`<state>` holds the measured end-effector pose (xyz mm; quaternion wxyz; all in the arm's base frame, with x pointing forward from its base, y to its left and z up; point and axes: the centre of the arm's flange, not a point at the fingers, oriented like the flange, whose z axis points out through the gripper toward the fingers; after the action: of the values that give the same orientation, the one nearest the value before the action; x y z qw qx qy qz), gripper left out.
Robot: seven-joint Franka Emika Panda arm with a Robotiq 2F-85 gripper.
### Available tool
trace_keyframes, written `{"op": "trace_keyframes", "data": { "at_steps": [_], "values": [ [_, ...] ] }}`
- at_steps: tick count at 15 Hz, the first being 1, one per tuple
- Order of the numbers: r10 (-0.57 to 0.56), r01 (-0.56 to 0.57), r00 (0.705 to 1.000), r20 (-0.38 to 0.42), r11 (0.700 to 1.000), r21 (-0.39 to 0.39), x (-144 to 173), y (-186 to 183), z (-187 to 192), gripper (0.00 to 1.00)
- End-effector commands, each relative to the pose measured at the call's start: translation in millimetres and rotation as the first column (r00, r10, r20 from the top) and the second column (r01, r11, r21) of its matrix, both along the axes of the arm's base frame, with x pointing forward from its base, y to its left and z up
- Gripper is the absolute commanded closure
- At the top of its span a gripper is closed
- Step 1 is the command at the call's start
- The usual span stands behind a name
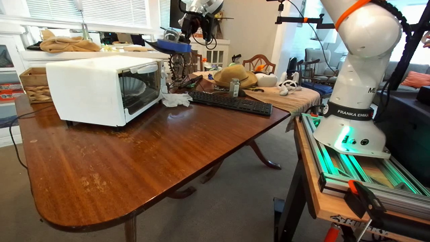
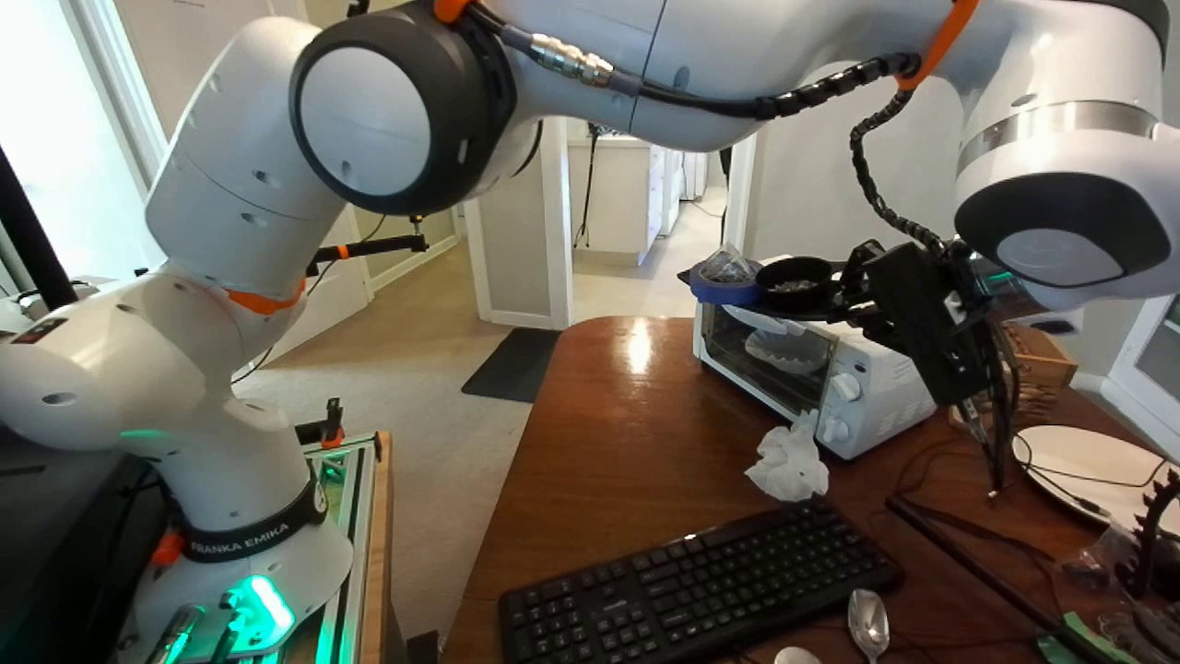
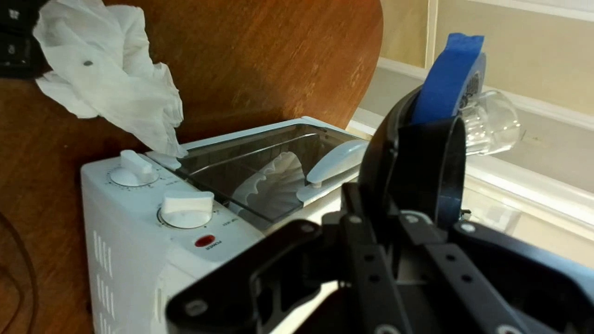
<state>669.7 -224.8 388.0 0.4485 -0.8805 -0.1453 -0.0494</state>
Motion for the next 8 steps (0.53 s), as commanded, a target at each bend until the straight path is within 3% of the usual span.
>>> {"op": "trace_keyframes", "data": {
  "at_steps": [1, 4, 5, 6, 8],
  "values": [
    [0.034, -0.033, 0.999, -0.016, 0.998, 0.061, 33.6, 2.7, 7.2, 0.98],
    [0.06, -0.058, 0.998, -0.023, 0.994, 0.089, 40.8, 12.1, 5.5, 0.98],
    [0.067, -0.066, 0.998, -0.017, 0.995, 0.079, 41.8, 13.4, 4.8, 0.98],
    [0.054, -0.053, 0.999, -0.005, 0.998, 0.042, 20.9, 21.1, -3.4, 0.91],
    [0.056, -0.056, 0.998, -0.001, 0.998, 0.042, 24.7, 22.0, -5.1, 0.91]
  ]
}}
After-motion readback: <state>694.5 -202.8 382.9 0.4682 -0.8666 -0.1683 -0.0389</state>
